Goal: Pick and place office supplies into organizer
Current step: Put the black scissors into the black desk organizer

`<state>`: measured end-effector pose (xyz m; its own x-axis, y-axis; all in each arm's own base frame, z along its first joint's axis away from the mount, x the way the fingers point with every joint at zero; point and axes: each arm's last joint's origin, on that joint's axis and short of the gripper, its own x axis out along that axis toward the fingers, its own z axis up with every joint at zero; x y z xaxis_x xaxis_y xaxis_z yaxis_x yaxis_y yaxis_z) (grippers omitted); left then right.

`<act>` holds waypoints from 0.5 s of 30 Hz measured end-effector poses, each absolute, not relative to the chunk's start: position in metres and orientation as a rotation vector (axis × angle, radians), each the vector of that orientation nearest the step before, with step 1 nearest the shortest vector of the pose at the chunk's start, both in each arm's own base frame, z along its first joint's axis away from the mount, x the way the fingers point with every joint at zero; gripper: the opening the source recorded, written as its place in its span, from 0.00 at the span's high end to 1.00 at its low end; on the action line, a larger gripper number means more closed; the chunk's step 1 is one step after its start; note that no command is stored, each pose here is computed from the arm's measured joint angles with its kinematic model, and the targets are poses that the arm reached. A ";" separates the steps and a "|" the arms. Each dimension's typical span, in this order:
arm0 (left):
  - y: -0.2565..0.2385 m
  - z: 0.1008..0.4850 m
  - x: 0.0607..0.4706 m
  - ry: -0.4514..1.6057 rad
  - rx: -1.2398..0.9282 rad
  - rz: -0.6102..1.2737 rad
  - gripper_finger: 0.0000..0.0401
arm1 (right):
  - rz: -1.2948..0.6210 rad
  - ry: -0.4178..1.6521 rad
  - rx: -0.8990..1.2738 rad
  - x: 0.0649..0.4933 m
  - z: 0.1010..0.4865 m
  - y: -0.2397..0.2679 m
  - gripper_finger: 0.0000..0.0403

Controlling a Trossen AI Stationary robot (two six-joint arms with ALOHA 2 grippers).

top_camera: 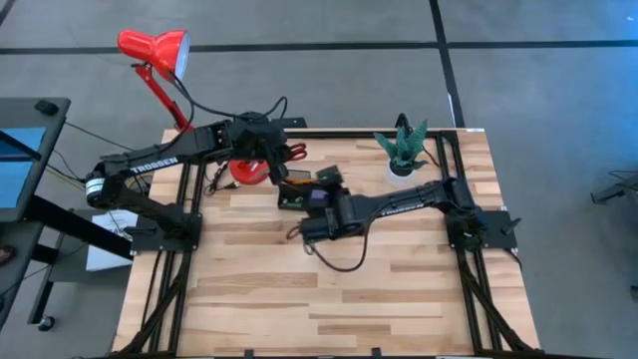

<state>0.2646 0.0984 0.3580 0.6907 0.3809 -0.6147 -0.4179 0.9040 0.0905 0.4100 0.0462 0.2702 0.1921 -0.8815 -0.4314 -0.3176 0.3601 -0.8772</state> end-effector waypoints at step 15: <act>0.095 0.377 0.261 0.441 0.025 0.379 0.95 | -0.707 1.480 -0.676 0.343 0.267 0.034 0.75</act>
<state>0.2611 0.0953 0.3774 0.8360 0.3630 -0.4115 -0.3521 0.9300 0.1050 0.3430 0.0337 0.2675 -0.0275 -0.7721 -0.6349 0.0080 0.6349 -0.7725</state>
